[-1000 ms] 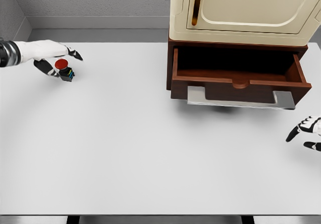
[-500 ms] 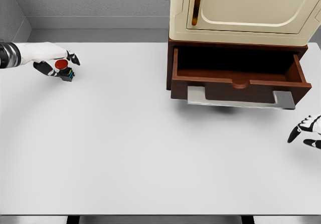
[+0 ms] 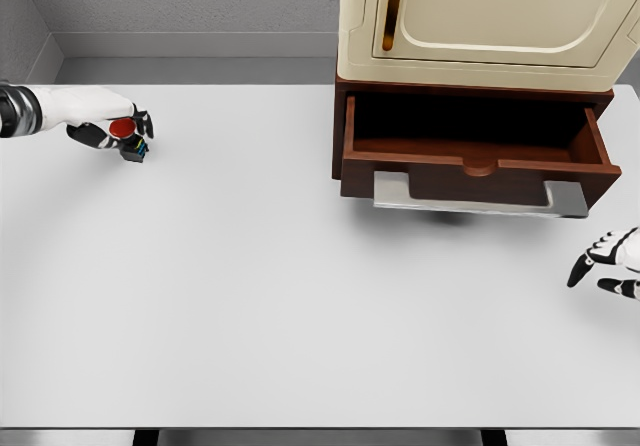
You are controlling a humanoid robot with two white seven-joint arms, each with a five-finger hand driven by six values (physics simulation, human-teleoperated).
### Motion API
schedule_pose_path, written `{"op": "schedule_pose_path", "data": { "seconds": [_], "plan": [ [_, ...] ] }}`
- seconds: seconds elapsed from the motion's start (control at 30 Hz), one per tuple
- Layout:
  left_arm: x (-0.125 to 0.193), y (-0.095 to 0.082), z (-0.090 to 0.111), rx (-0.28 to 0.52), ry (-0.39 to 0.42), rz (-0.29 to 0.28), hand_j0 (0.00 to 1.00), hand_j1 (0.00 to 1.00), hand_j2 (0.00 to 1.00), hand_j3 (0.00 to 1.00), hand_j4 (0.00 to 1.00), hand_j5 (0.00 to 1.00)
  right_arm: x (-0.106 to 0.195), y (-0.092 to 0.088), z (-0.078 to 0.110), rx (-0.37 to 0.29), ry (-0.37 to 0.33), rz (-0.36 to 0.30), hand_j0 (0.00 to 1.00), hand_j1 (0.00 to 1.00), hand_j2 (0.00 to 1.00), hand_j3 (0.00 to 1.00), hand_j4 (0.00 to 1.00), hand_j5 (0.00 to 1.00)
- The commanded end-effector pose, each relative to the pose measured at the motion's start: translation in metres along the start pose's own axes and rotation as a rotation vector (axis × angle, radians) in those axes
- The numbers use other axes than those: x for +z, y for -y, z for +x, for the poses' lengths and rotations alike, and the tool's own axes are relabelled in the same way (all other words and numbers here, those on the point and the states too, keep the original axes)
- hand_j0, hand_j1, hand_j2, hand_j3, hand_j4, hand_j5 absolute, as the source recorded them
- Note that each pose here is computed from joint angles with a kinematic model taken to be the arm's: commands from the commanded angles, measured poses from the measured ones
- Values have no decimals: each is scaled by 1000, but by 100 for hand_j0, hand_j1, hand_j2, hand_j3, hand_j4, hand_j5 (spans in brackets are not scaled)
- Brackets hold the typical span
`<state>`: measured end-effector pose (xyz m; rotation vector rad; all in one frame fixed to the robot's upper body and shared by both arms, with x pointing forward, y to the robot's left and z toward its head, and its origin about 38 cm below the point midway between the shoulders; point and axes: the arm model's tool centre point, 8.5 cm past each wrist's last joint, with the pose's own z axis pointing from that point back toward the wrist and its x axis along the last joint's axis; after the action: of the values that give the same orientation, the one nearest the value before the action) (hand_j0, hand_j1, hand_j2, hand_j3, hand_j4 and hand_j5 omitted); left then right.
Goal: Put the switch into the drawer with left arm, and close the drawer with right arm
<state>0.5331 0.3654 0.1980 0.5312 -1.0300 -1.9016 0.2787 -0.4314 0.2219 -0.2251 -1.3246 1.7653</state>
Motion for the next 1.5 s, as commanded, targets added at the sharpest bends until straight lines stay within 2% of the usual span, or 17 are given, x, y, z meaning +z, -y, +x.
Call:
{"op": "schedule_pose_path", "data": {
  "seconds": [0.0, 0.13, 0.23, 0.5, 0.57, 0.7, 0.77, 0.87, 0.97, 1.0, 1.07, 1.13, 1.47],
  "plan": [
    [0, -1, 0, 3, 0, 3, 54, 54, 54, 54, 54, 54, -1, -1, 0, -8, 3, 0, 53, 53, 53, 53, 53, 53],
    [1, -1, 0, 2, 0, 4, 50, 50, 50, 50, 50, 50, -2, -2, 0, -10, 5, 3, 53, 53, 53, 53, 53, 53],
    [1, -1, 0, 2, 0, 3, 44, 44, 44, 44, 44, 44, -2, -2, 0, -11, 5, 4, 53, 53, 53, 53, 53, 53],
    [11, -8, -2, -23, -4, 21, 44, 44, 44, 44, 44, 44, -2, -4, 0, -15, 5, 5, 54, 54, 54, 54, 54, 54],
    [17, -17, 0, -52, 0, 38, 44, 44, 44, 44, 44, 44, -2, -4, 0, -16, 5, 6, 54, 54, 54, 54, 54, 54],
    [24, -40, 19, -129, 41, 91, 44, 44, 44, 44, 44, 44, -2, -4, 0, -16, 5, 6, 54, 54, 54, 54, 54, 54],
    [28, -48, 27, -137, 70, 121, 44, 44, 44, 44, 44, 44, -2, -5, 0, -17, 5, 7, 54, 54, 54, 54, 54, 54],
    [32, -63, 50, -190, 128, 167, 44, 44, 44, 44, 44, 44, -2, -5, 0, -17, 5, 7, 54, 54, 54, 54, 54, 54],
    [42, -74, 65, -214, 178, 208, 44, 44, 44, 44, 44, 44, -2, -5, 0, -18, 5, 8, 54, 54, 54, 54, 54, 54],
    [40, -71, 74, -227, 200, 206, 44, 44, 44, 44, 44, 44, -2, -5, 0, -18, 5, 8, 54, 54, 54, 54, 54, 54],
    [40, -78, 94, -278, 243, 219, 44, 44, 44, 44, 44, 44, -2, -6, 0, -19, 5, 9, 54, 54, 54, 54, 54, 54],
    [37, -76, 106, -282, 282, 218, 44, 44, 44, 44, 44, 44, -2, -6, 0, -19, 5, 10, 54, 54, 54, 54, 54, 54],
    [45, -88, 157, -299, 462, 283, 44, 44, 44, 44, 44, 44, -3, -7, 1, -22, 8, 13, 54, 54, 54, 54, 54, 54]
  ]
}}
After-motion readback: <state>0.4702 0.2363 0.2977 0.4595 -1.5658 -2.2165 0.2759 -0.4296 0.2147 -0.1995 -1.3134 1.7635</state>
